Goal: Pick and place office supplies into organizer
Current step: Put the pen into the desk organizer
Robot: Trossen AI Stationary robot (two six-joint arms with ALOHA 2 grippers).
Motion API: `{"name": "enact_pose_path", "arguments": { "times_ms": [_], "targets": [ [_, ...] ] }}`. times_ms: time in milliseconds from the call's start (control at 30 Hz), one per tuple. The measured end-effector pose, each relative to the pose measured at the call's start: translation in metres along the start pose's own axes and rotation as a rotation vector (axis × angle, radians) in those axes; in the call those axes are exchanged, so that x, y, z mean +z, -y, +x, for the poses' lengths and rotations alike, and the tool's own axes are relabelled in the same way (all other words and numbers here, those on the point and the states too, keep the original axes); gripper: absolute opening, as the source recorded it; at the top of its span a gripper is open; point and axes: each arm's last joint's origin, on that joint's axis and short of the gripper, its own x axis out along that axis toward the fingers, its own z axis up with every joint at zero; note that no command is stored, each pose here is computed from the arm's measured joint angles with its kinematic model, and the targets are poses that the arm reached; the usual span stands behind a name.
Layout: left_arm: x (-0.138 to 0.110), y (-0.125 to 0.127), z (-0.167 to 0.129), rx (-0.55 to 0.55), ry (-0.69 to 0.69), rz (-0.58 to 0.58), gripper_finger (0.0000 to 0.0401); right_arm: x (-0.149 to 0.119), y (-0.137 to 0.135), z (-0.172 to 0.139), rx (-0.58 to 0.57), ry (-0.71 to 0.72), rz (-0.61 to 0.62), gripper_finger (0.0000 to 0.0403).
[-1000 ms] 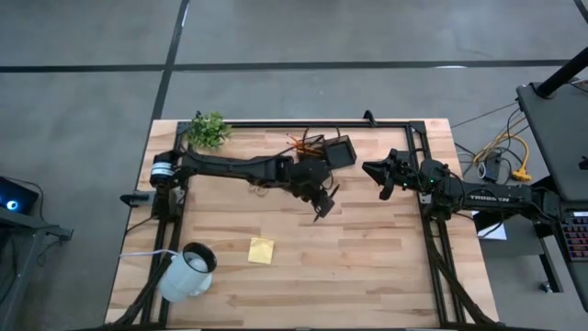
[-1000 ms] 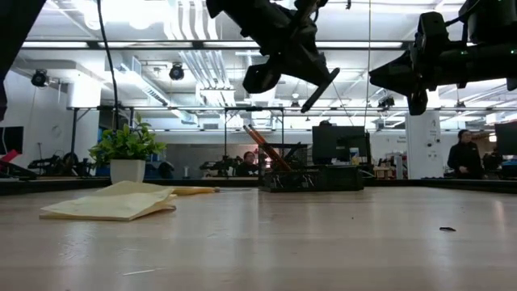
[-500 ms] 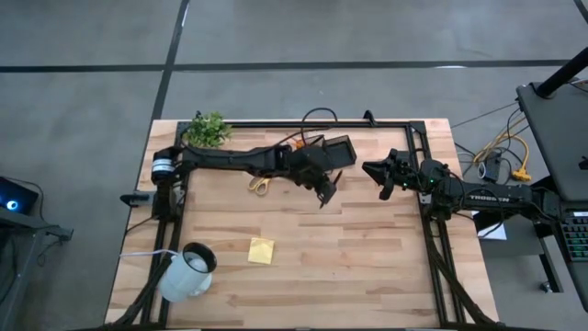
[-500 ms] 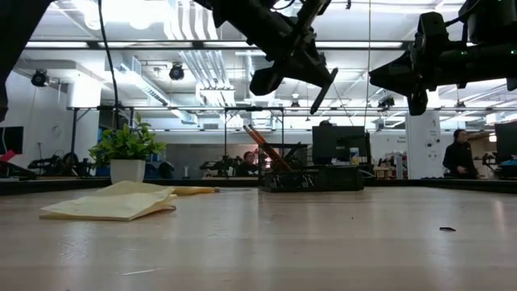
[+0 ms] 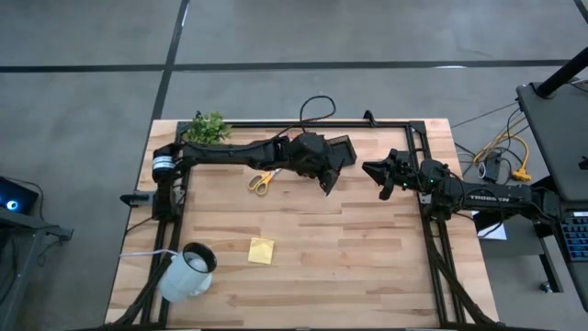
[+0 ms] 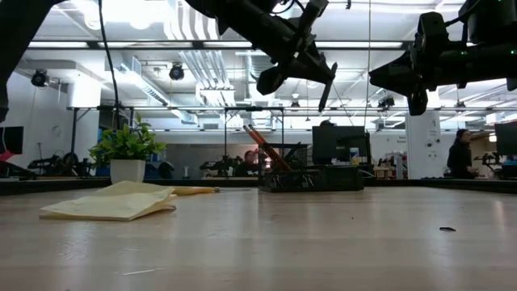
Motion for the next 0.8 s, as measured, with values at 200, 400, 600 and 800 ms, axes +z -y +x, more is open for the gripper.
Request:
{"name": "enact_pose_path", "arguments": {
  "times_ms": [200,400,600,800],
  "targets": [
    [0.01,-0.011,-0.001,0.012,0.046,0.041,0.0005,0.0,0.0,0.0,0.001,0.0,0.0,0.0057],
    [0.023,-0.025,-0.004,0.027,0.1,0.063,0.0005,0.0,0.0,0.0,0.001,0.0,0.0,0.0057],
    [0.034,-0.04,-0.007,0.048,0.149,0.088,0.0005,0.0,0.0,0.0,0.001,-0.001,0.0,0.0057],
    [0.041,-0.051,-0.009,0.099,0.182,0.14,0.0005,0.0,0.0,0.0,0.001,0.0,0.0,0.0057]
  ]
}}
